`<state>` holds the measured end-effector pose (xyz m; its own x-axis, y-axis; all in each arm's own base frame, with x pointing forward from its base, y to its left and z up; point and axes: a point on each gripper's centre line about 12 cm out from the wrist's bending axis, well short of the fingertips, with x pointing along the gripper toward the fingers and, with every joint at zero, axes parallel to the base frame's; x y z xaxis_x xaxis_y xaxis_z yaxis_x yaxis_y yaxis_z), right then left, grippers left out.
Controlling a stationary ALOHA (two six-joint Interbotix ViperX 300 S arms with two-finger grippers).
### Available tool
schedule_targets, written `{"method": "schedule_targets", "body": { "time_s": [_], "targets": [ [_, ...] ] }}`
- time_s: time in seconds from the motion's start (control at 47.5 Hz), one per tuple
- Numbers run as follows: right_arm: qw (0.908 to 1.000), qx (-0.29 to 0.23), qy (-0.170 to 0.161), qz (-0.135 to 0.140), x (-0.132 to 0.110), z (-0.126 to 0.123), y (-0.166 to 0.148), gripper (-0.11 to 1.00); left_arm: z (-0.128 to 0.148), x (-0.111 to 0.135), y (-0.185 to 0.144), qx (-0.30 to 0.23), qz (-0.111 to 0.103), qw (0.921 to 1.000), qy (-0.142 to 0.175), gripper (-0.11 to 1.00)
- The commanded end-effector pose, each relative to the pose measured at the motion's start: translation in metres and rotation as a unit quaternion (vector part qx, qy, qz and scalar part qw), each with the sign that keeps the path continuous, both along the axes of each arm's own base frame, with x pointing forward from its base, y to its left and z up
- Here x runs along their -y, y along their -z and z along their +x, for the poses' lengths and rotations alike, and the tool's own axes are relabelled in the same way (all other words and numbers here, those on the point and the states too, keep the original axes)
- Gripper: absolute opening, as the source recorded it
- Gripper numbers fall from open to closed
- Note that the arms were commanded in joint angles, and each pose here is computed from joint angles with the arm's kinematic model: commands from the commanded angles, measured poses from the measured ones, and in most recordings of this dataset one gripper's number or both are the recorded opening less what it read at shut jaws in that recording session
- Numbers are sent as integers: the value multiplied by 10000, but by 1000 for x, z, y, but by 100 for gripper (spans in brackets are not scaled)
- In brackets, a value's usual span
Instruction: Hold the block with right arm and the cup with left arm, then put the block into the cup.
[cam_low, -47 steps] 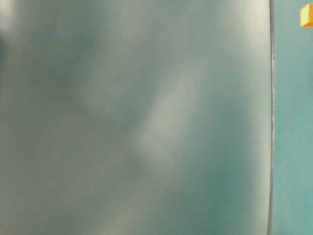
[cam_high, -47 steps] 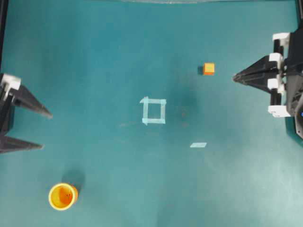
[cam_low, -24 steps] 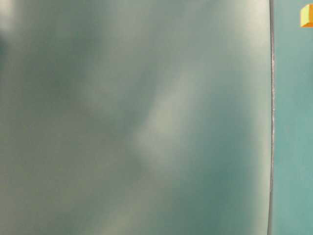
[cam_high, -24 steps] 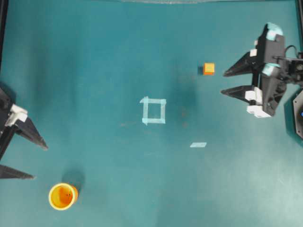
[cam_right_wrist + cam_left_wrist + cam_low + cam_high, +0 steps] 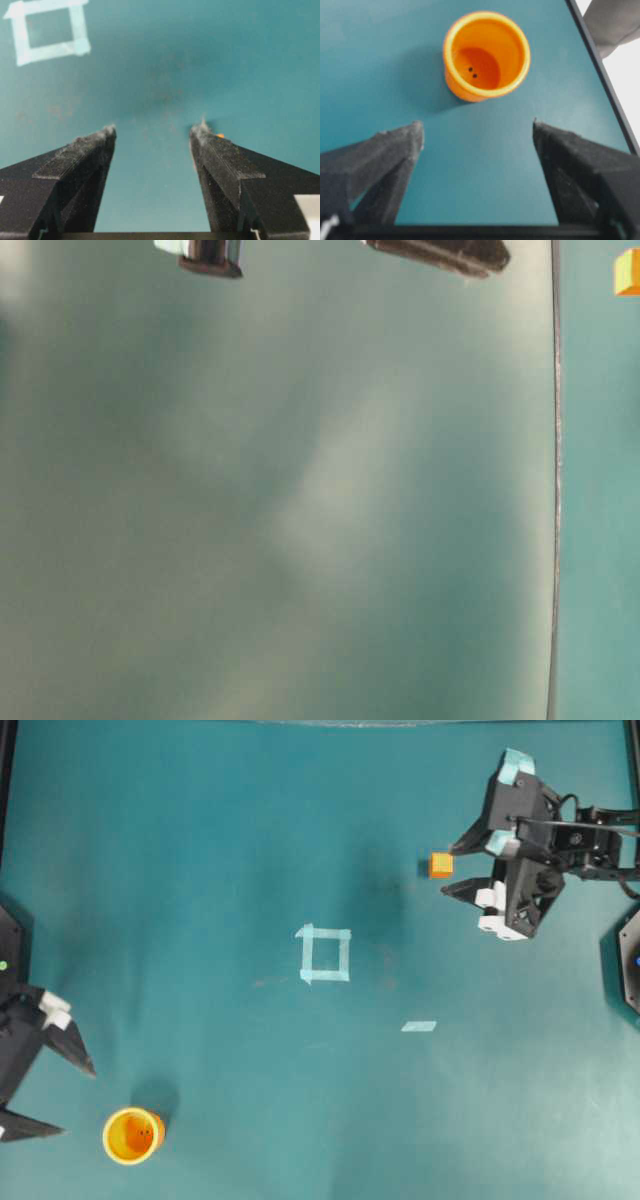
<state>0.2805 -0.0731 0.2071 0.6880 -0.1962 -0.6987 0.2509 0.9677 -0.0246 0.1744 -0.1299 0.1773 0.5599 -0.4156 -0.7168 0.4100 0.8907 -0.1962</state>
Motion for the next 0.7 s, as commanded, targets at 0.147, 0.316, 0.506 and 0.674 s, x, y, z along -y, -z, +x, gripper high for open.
{"method": "schedule_targets", "body": {
  "time_s": [0.147,0.316,0.506,0.674],
  "targets": [
    [9998,149,-18,-100,3,8,-11,63,22,22,8,-204,99,9997,47,88],
    [9998,165,-13,-98,4,9,-12,63,33,37,30,-380,86,9992,11,88],
    [9997,210,-16,-108,4,9,-13,63,41,45,53,-468,35,9989,-81,88],
    [9996,256,-15,-111,4,10,-14,63,47,49,66,-334,-81,9994,-80,88]
  ]
}}
